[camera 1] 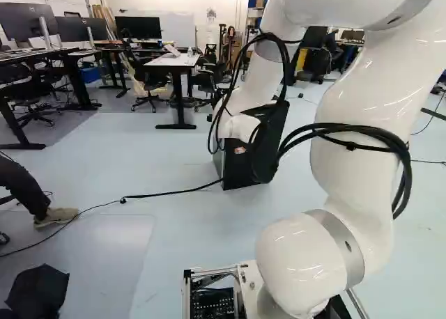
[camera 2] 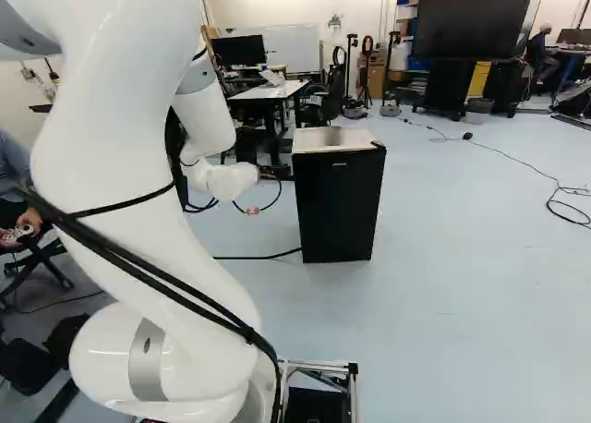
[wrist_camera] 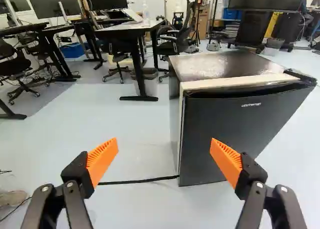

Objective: Open the fridge door

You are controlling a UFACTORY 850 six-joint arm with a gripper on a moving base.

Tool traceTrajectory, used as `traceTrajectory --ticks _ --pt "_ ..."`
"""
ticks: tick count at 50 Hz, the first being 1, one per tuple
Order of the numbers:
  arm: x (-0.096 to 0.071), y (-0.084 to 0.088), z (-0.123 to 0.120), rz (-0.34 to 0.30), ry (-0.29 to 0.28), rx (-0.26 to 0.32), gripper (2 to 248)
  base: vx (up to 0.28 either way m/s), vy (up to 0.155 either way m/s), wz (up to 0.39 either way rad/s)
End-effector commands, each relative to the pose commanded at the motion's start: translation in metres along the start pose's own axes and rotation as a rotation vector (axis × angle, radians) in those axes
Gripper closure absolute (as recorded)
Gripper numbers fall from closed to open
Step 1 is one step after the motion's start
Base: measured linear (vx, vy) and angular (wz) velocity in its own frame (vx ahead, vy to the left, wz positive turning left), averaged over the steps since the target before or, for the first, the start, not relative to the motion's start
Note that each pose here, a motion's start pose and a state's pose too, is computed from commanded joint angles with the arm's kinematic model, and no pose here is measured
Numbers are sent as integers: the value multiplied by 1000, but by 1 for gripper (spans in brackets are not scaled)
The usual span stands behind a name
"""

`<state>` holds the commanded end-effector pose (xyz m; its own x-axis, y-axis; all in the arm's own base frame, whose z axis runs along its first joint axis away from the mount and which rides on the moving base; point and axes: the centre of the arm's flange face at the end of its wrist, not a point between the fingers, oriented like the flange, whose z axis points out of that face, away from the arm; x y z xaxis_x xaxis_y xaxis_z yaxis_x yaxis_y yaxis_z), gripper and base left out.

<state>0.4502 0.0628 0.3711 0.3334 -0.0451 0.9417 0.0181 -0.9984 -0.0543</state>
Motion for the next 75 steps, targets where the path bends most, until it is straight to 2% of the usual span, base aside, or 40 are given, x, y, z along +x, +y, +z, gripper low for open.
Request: traceTrajectory --ticks 30,61,75 --pt "-4 -34 5 59 -5 -21 3 0 0 0" --pt "-29 -66 44 111 -24 -79 3 0 0 0" --pt "-40 -73 63 137 -24 -123 3 0 0 0"
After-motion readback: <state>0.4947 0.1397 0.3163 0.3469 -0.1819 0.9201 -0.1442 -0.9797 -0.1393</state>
